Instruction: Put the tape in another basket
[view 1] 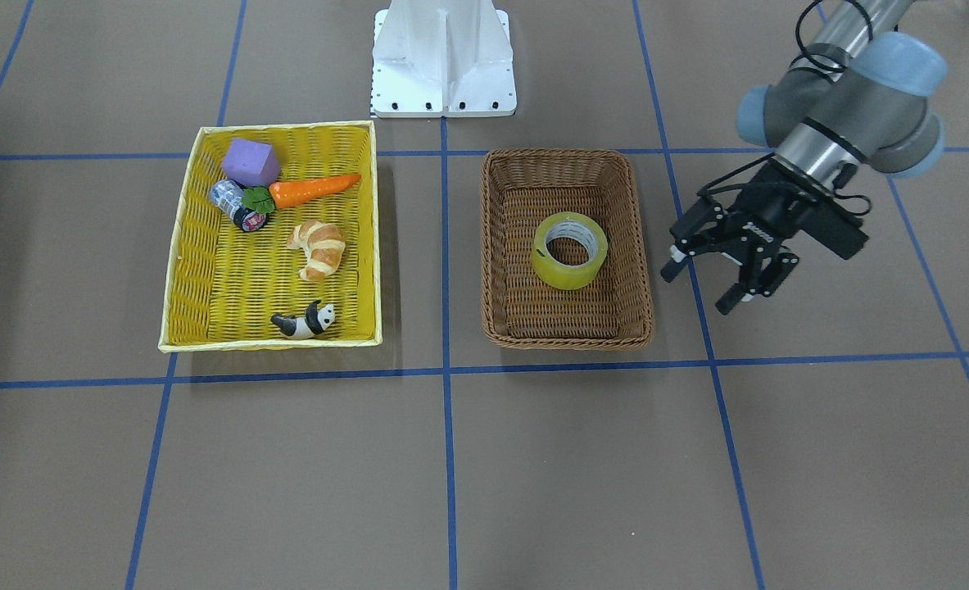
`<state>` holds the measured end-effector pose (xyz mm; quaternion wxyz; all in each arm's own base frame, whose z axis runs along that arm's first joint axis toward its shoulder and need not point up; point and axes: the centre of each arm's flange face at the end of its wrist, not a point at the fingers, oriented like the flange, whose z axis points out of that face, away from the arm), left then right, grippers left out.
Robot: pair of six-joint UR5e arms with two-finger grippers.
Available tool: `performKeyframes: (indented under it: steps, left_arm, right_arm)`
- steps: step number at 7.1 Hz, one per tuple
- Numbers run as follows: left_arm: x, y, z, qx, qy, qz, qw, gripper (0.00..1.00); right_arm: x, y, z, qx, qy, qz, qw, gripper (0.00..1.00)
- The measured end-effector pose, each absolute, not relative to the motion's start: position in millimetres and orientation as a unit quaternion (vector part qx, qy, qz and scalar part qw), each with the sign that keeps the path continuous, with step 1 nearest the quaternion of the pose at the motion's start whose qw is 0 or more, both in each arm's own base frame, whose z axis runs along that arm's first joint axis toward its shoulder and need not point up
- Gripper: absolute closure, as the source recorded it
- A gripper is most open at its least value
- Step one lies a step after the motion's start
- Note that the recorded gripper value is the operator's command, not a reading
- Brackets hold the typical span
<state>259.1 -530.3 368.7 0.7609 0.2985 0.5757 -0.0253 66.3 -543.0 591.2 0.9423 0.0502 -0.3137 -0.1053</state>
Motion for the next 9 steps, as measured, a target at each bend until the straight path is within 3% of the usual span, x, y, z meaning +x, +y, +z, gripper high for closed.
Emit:
performKeyframes:
  steps: [4,7,9]
  left_arm:
    - [35.5,-589.4,450.5,0.275,0.405,0.084,0.868,0.01]
    - [-90.1,-574.9,511.5,0.182,0.341,0.126,0.914,0.01]
    - [-120.8,-543.0,554.8,0.119,0.345,0.096,0.926,0.01]
  right_arm:
    - [72.3,-531.2,605.2,0.039,-0.315,-0.092,0.944,0.00]
    - [72.5,-532.1,604.2,0.037,-0.315,-0.084,0.945,0.00]
    - [72.5,-531.0,605.6,0.035,-0.315,-0.082,0.945,0.00]
